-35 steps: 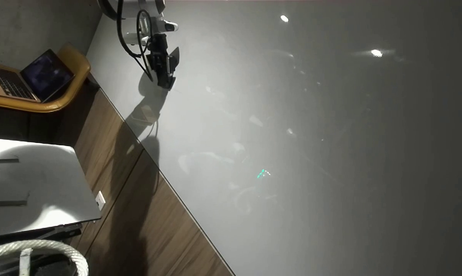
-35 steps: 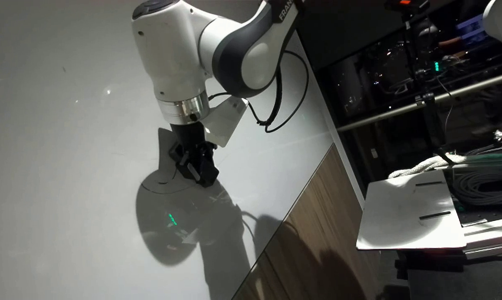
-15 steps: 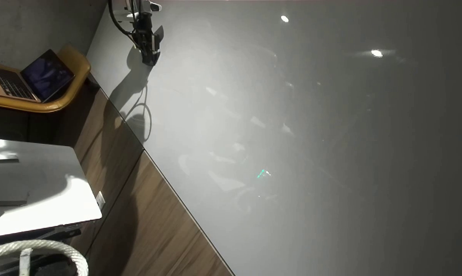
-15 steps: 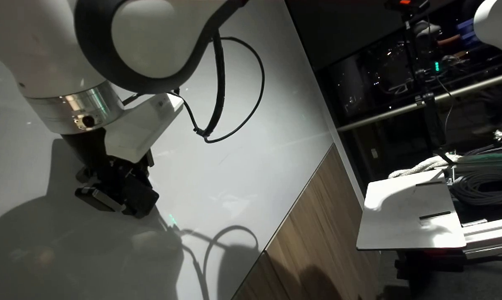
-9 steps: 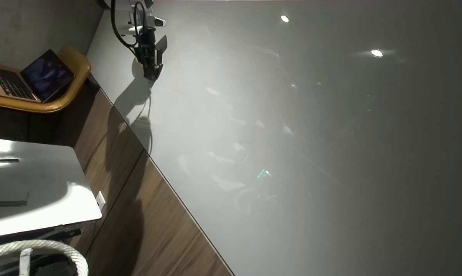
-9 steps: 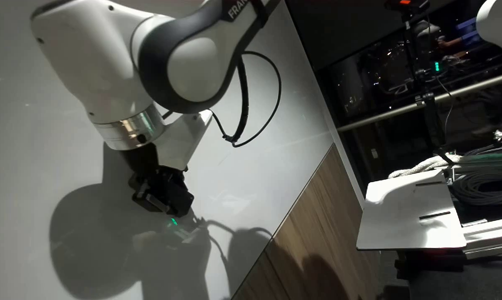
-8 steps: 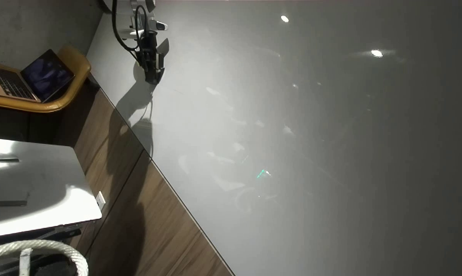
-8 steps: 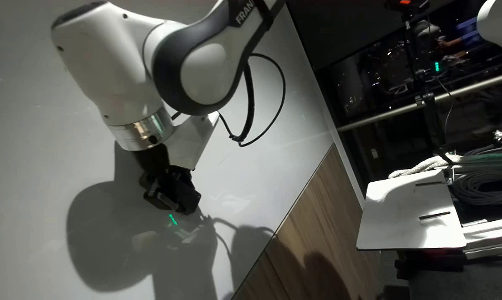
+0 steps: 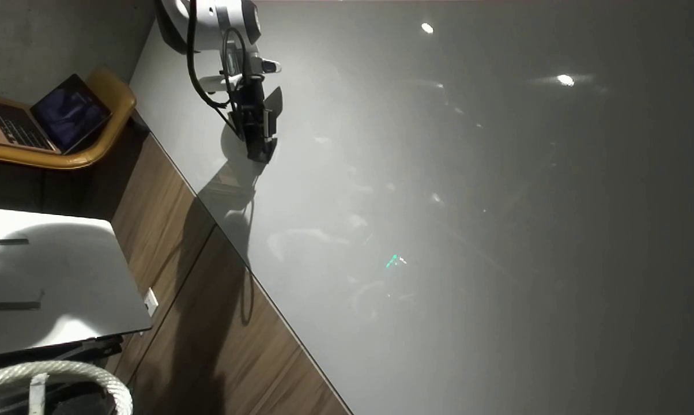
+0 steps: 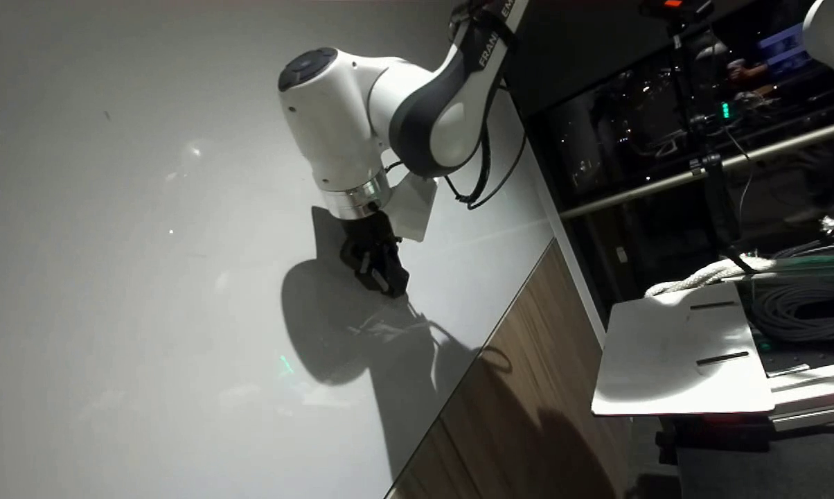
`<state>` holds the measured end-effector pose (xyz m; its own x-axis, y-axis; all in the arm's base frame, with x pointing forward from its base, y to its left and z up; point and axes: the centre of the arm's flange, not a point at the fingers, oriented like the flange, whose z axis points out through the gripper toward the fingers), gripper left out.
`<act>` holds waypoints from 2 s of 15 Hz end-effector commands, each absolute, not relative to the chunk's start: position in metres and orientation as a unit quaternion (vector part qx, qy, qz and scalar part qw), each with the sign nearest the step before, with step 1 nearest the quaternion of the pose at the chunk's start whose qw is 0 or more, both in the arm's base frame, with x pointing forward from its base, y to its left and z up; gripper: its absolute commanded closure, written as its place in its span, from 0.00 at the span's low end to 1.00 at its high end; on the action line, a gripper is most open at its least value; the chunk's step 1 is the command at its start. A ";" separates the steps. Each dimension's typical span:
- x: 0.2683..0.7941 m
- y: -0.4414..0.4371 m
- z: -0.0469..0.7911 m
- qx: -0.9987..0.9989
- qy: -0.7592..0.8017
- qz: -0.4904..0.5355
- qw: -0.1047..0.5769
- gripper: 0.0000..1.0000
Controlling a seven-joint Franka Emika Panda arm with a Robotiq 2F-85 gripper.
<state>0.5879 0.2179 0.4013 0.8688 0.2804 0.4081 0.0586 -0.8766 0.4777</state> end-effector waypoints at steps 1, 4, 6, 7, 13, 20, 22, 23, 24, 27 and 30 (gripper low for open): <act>0.570 0.139 0.405 0.932 0.067 0.259 0.246 0.69; 0.563 0.099 0.409 0.931 0.048 0.260 0.251 0.69; 0.554 0.094 0.408 0.935 0.040 0.257 0.241 0.69; 0.544 0.105 0.402 0.939 0.045 0.251 0.232 0.69; 0.439 0.191 0.348 0.979 0.097 0.122 0.128 0.69; 0.379 0.146 0.312 0.992 0.085 -0.082 0.038 0.69; 0.371 0.127 0.293 0.989 0.075 -0.123 0.020 0.69; 0.369 0.116 0.281 0.988 0.067 -0.141 0.014 0.69; 0.367 0.106 0.271 0.986 0.059 -0.157 0.011 0.69; 0.361 0.081 0.246 0.983 0.042 -0.180 0.009 0.69; 0.364 0.071 0.233 0.980 0.037 -0.195 0.012 0.69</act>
